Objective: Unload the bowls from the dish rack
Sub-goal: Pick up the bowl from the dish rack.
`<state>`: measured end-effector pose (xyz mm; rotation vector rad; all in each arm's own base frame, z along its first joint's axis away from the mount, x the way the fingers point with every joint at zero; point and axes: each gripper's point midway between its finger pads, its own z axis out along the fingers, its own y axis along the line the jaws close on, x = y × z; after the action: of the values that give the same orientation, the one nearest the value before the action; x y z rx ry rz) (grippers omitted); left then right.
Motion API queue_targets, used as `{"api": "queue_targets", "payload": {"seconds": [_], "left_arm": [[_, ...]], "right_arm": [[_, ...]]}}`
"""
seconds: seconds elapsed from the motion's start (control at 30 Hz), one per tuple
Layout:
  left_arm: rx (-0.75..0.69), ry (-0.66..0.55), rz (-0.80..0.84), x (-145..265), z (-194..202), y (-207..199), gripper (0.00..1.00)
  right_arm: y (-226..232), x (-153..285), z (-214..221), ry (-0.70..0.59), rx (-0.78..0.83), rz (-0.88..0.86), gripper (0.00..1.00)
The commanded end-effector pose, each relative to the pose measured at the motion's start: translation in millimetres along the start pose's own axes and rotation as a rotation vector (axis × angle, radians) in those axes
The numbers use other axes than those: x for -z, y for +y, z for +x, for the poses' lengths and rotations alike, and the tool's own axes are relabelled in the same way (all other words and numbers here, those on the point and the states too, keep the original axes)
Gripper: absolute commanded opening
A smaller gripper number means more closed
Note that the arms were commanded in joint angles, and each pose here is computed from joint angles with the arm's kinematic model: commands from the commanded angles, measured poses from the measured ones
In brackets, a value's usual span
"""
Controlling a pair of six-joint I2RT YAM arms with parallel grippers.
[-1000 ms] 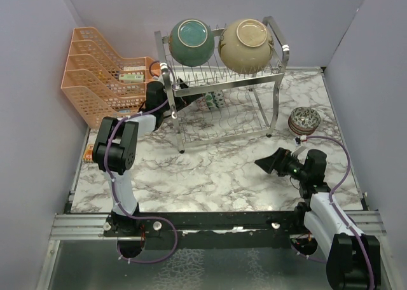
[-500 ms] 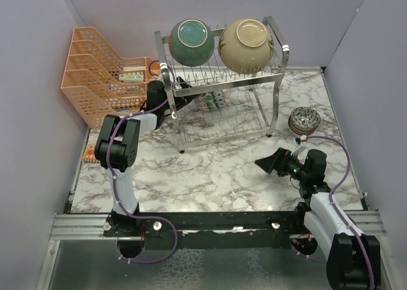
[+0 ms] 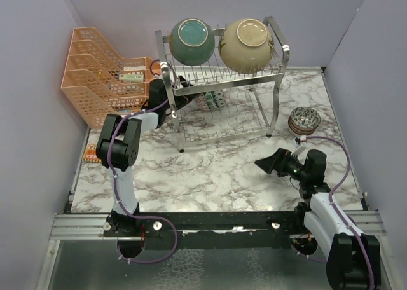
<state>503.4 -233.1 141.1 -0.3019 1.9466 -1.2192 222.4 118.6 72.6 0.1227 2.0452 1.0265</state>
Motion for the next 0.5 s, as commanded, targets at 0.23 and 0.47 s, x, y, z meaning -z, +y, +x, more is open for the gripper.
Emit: {"api": "queue_targets", "payload": {"seconds": [0.23, 0.47], "left_arm": [[-0.025, 0.005, -0.026, -14.8, -3.1, -6.4, 0.95], [-0.047, 0.014, -0.066, -17.9, -1.7, -2.9, 0.94]], "right_arm": [[6.1, 0.1, 1.2, -0.001, 0.020, -0.038, 0.98], [6.7, 0.1, 1.5, 0.000, 0.021, -0.041, 0.98]]}}
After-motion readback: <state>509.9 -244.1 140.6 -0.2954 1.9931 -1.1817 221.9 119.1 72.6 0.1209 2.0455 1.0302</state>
